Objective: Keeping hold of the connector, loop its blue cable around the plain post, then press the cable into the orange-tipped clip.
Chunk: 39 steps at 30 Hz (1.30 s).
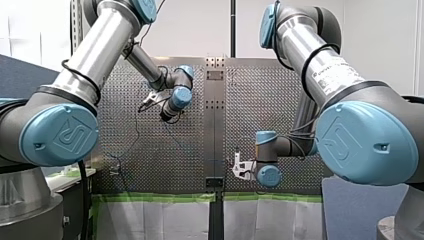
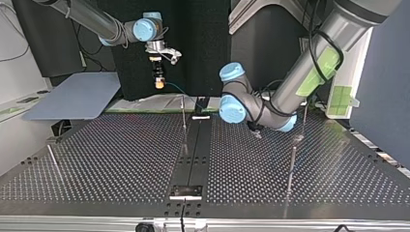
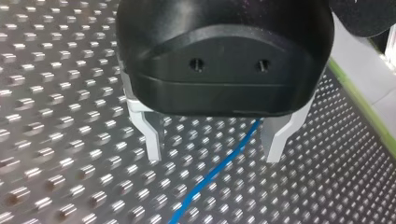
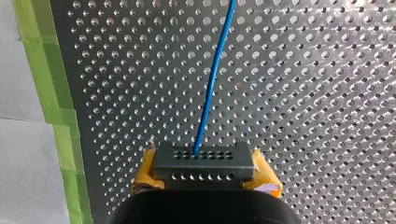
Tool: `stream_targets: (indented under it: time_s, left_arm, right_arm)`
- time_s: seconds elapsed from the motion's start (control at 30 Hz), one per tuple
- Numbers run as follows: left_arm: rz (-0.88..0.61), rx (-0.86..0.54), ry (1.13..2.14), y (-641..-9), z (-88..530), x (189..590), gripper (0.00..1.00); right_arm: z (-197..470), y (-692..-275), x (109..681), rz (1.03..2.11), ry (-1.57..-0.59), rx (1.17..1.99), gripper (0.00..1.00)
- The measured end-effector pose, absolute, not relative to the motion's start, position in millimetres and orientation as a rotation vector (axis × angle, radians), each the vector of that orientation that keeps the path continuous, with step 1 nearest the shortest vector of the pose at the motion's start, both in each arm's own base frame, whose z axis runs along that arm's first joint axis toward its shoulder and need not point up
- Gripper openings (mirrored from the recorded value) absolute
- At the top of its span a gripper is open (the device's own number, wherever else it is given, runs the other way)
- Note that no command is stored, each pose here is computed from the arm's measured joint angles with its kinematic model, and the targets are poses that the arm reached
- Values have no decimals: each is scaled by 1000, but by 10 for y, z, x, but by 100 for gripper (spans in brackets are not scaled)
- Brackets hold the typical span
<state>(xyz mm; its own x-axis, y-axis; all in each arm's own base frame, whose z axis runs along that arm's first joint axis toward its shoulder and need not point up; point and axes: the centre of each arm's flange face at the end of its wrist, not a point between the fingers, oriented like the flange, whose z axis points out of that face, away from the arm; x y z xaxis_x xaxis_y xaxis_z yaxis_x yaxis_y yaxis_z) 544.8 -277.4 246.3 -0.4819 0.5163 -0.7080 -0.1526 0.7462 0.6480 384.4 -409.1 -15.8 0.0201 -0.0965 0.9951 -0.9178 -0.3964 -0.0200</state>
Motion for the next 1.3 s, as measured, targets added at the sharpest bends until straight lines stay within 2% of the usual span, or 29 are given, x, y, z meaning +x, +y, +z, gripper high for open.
stream_targets:
  time_s: [0.23,0.53,1.03,1.3]
  left_arm:
    - [825,291,1953,-2815,2054,5499,99]
    - [784,269,1952,-2843,1866,5583,99]
    - [559,261,1982,-3109,1477,5646,99]
    - [448,268,2030,-3226,1110,5621,99]
  right_arm:
    - [-158,-4092,3845,1457,-1062,1583,0]
    - [-156,-4095,3847,1458,-1061,1582,0]
    - [-153,-4086,3860,1456,-1056,1588,0]
    - [-150,-4085,3862,1455,-1055,1589,0]
